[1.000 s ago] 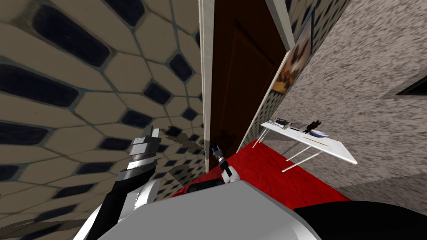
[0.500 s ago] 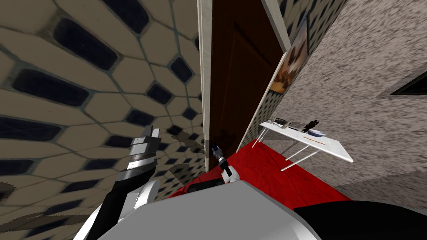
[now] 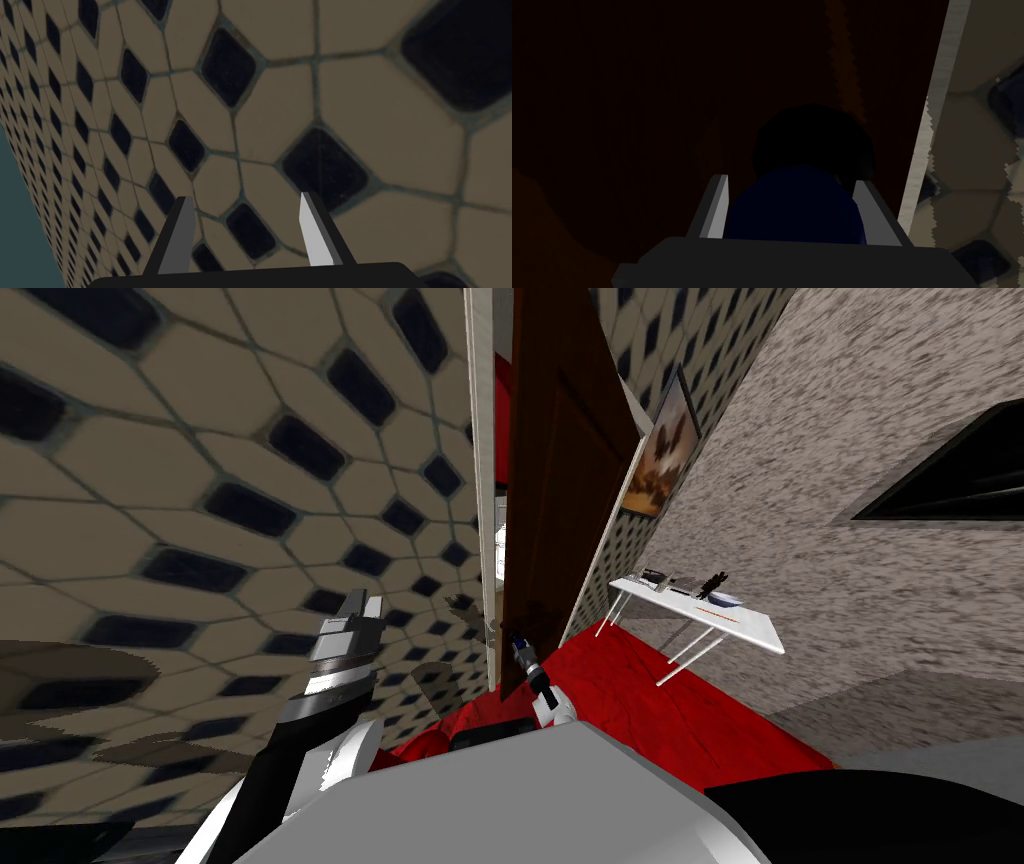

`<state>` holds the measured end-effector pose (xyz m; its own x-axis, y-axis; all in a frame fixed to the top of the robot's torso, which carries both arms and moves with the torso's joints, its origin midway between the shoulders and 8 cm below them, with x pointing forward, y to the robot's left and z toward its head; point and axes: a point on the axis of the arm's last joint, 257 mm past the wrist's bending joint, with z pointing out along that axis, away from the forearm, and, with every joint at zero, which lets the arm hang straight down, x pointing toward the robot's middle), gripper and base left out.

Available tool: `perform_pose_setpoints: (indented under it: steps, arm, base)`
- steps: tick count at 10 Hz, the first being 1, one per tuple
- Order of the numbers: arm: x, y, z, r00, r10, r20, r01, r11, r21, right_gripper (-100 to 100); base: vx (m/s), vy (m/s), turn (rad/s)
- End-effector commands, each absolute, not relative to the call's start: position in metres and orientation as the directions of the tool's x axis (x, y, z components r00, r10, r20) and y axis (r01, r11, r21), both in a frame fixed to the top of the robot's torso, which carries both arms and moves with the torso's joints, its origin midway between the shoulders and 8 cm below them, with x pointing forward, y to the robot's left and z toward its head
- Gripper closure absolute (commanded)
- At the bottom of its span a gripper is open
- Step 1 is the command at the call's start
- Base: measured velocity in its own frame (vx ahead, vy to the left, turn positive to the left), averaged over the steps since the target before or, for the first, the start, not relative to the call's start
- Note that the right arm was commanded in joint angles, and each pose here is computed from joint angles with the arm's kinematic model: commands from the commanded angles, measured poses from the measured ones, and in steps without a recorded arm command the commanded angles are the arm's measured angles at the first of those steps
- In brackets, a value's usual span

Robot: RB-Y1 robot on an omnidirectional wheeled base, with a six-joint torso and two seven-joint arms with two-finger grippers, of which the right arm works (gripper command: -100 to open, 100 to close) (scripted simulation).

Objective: Pull the door open

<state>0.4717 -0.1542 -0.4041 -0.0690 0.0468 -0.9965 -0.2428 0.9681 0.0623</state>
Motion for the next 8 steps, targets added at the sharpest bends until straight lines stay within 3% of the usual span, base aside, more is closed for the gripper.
perform_pose_setpoints:
  steps: [1,5,8]
  arm:
    - [0.471,-0.173,-0.415,-0.105,0.064,-0.992,-0.195,0.977,0.084,100]
    - [0.473,-0.201,-0.430,-0.165,0.123,-0.979,-0.104,0.984,0.141,100]
    - [0.473,-0.211,-0.436,-0.185,0.147,-0.972,-0.071,0.984,0.162,100]
  base:
    - [-0.197,-0.050,-0.055]
    - [-0.164,-0.061,-0.027]
    - [-0.040,-0.010,-0.019]
